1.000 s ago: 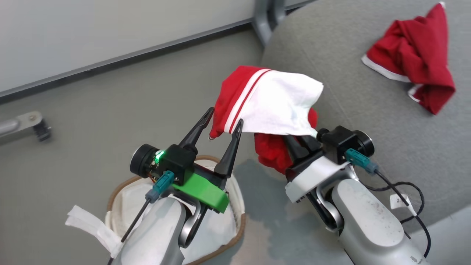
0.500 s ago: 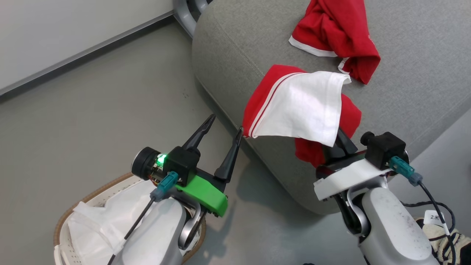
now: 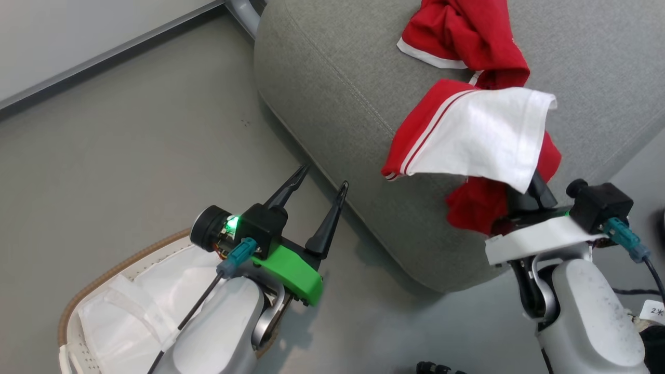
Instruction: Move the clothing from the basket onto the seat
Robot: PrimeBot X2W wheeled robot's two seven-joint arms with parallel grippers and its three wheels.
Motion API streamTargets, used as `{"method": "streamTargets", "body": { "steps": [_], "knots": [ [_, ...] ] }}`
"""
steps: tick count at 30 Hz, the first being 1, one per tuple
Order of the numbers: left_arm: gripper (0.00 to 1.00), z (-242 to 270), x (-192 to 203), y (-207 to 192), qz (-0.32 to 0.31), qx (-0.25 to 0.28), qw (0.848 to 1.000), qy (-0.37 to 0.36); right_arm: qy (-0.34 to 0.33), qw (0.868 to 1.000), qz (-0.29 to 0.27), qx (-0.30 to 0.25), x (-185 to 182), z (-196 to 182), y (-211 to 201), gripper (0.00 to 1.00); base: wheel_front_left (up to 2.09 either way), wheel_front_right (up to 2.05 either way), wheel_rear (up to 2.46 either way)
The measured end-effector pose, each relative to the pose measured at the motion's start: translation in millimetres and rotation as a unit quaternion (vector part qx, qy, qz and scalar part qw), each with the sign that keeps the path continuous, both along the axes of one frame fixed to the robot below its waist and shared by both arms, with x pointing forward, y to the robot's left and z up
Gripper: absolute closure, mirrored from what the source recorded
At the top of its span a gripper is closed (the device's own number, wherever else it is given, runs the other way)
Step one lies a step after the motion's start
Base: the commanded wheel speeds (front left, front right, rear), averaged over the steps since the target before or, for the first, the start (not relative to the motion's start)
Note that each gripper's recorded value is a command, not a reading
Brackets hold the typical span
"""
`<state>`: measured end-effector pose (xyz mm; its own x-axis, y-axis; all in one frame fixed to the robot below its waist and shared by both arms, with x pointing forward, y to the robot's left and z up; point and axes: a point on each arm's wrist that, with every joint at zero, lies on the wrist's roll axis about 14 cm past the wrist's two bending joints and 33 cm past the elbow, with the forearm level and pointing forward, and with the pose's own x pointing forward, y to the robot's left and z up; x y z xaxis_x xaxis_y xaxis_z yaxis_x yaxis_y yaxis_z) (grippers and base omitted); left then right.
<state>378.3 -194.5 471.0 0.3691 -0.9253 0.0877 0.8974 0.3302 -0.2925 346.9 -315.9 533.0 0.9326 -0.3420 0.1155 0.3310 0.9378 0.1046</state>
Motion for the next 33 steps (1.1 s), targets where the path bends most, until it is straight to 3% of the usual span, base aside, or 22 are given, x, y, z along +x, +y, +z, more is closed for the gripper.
{"method": "streamTargets", "body": {
  "steps": [9,19,28,33],
  "knots": [
    [0.0,-34.5,21.9,14.1,0.015,0.024,0.999,0.016,-0.027,0.993,-0.004,-0.113,53.9,53.6,-26.5,1.0,0.0,0.0,0.0],
    [0.0,-74.0,47.6,30.3,0.041,0.034,0.998,0.04,-0.006,0.968,-0.035,-0.249,114.8,107.9,-85.9,1.0,0.0,0.0,0.0],
    [0.0,-93.3,67.6,50.5,0.072,0.038,0.995,0.051,0.027,0.955,-0.1,-0.277,141.8,114.4,-144.7,1.0,0.0,0.0,0.0],
    [0.0,-105.5,76.1,66.3,0.092,0.046,0.993,0.059,0.07,0.957,-0.108,-0.262,157.1,78.6,-158.3,1.0,0.0,0.0,0.0]
  ]
}}
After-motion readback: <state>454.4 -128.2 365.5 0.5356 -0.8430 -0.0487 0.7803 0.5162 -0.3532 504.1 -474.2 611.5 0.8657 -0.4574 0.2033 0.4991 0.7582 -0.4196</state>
